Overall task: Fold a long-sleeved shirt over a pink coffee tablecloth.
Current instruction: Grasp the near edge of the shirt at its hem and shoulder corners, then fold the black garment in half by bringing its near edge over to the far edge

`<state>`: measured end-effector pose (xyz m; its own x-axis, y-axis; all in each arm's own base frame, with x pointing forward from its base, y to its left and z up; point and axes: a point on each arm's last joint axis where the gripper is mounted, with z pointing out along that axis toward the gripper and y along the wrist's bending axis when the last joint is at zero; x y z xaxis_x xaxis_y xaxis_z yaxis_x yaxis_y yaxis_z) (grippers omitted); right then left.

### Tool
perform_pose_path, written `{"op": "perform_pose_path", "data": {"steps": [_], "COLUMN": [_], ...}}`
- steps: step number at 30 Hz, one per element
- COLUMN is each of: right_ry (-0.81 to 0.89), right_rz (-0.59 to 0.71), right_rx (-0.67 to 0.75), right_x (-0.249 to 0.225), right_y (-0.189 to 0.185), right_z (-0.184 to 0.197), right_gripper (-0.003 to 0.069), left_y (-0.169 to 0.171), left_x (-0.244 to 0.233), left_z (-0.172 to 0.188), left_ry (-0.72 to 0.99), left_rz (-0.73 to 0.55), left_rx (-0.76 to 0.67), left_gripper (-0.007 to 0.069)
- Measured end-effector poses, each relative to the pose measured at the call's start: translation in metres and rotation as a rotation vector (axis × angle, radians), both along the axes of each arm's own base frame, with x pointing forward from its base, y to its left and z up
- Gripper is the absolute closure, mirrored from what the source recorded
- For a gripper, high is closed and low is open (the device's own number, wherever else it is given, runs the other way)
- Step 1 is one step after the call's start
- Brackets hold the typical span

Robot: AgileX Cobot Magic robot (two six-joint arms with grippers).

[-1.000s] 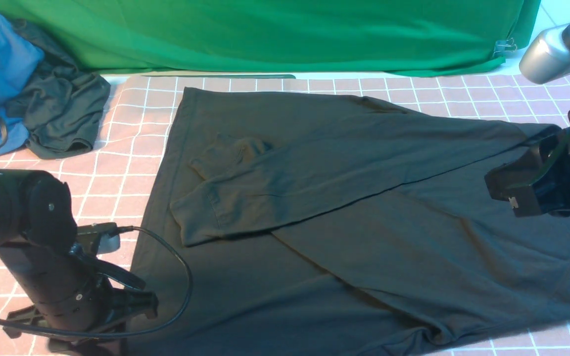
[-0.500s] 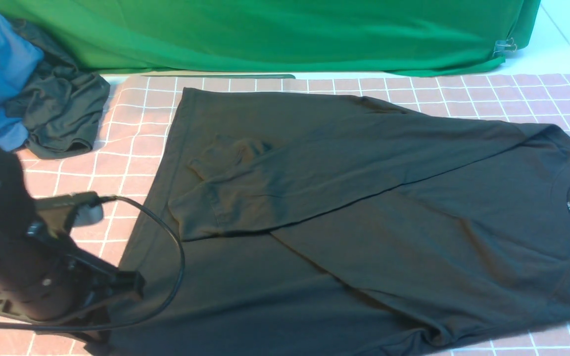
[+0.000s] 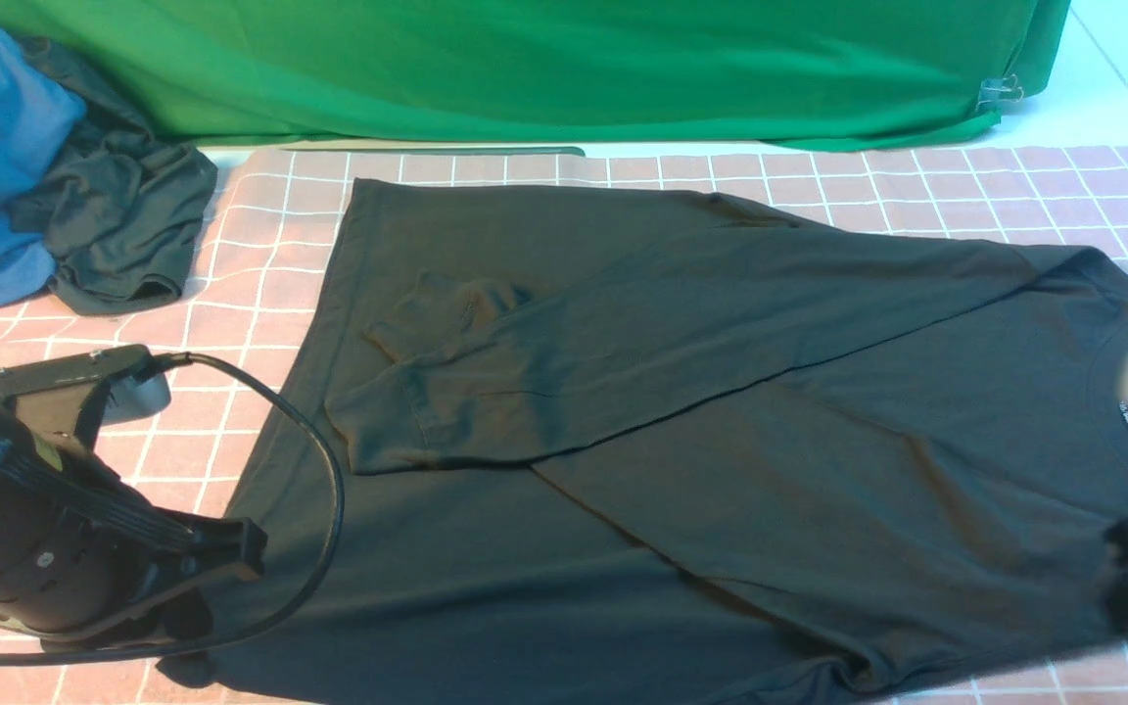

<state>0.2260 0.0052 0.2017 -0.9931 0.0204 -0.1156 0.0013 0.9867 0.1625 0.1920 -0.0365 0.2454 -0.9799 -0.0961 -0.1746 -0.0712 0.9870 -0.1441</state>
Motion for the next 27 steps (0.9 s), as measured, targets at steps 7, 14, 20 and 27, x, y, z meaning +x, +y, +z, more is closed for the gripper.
{"op": "perform_pose_path", "data": {"steps": [7, 14, 20, 27], "right_ry": [0.040, 0.028, 0.022, -0.013], "right_rz": [0.078, 0.164, 0.214, 0.228], "right_rx": [-0.012, -0.061, -0.072, -0.112], "right_x": [0.021, 0.026, 0.028, 0.030], "right_y": [0.024, 0.035, 0.039, 0.038], "right_z": [-0.041, -0.048, -0.045, -0.008], "right_gripper": [0.0062, 0.0242, 0.0585, 0.0589], "left_y": [0.000, 0.000, -0.001, -0.003], "left_x": [0.002, 0.002, 0.004, 0.017], "left_z": [0.000, 0.001, 0.002, 0.034], "left_ry": [-0.023, -0.028, -0.027, -0.094], "left_rz": [0.003, 0.004, 0.063, 0.143], "left_rx": [-0.002, -0.005, -0.020, -0.057], "left_gripper": [0.0594, 0.0594, 0.0594, 0.0594]}}
